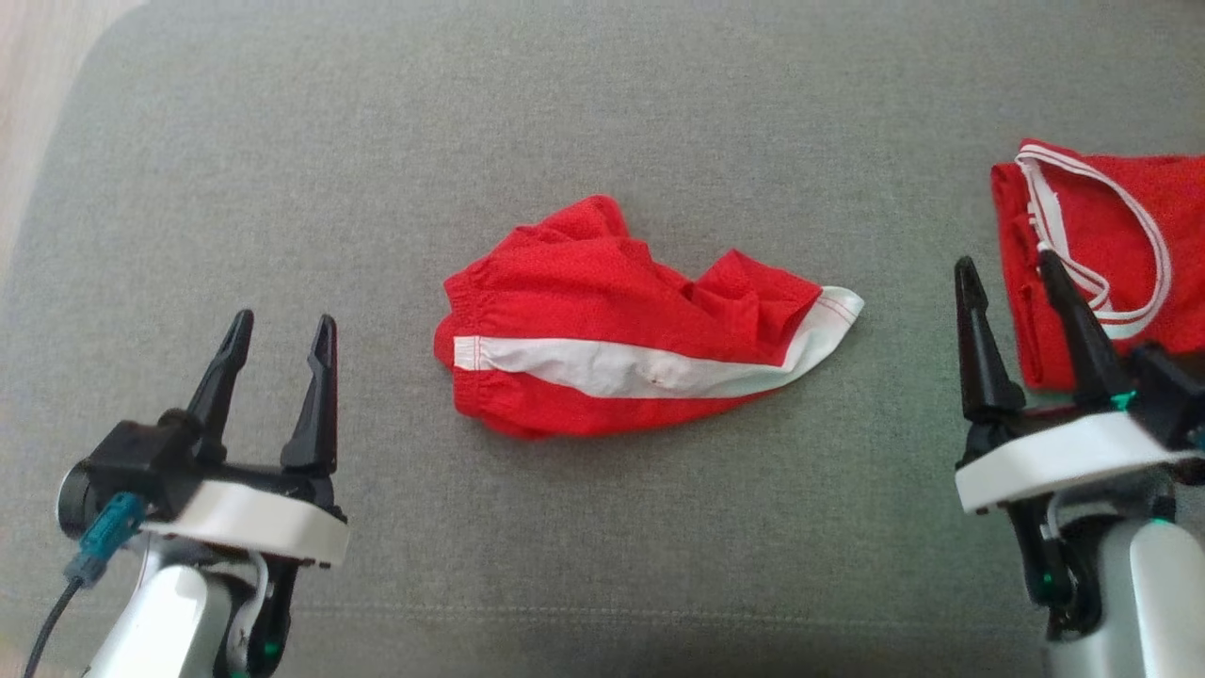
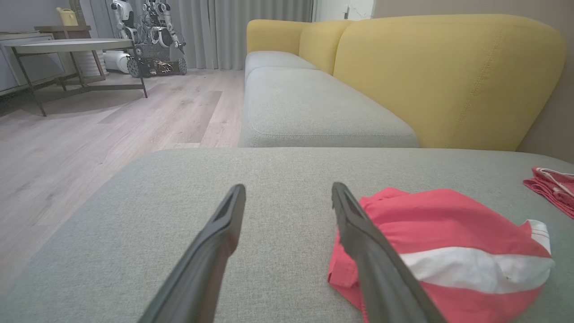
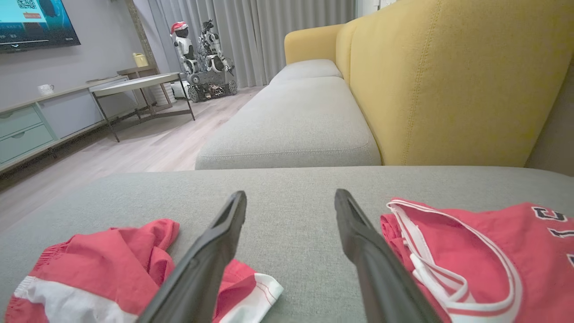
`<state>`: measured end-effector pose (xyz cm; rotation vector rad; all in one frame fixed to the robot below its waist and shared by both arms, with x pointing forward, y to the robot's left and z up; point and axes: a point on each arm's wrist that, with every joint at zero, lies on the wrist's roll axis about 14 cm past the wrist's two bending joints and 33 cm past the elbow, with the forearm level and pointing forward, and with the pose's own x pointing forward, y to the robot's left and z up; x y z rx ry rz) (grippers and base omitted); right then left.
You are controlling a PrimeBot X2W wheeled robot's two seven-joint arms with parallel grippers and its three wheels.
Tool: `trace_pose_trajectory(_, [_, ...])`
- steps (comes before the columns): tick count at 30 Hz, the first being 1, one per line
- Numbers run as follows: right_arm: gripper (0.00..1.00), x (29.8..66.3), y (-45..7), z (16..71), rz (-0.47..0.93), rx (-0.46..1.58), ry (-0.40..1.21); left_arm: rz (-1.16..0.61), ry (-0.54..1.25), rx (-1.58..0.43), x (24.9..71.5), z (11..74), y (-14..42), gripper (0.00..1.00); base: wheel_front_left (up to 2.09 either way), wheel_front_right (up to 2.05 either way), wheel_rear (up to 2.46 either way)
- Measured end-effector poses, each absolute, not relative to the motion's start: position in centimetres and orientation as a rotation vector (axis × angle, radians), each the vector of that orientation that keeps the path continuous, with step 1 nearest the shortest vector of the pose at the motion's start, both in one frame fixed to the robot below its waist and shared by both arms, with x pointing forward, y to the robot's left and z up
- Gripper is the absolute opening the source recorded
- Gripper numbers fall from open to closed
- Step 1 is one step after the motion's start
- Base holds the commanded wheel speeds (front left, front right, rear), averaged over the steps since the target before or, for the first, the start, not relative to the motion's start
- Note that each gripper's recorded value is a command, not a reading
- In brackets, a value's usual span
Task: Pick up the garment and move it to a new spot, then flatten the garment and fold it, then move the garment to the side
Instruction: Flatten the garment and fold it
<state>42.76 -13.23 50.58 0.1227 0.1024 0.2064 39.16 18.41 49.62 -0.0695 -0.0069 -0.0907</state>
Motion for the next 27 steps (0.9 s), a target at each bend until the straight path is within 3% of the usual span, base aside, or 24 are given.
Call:
trace_pose_trajectory(18, [1.00,42.0,-14.1,50.7,0.184,0.127,0.103,-0.132,0.013,-0.078,38.8,49.3,17.3,1.00,0.00,0.00,0.00])
trace_pose_trajectory(27, [1.00,42.3,-13.9,49.5,0.187,0.135,0.136,-0.363,0.201,-0.190,39.8,46.4,11.5,1.00,0.00,0.00,0.00])
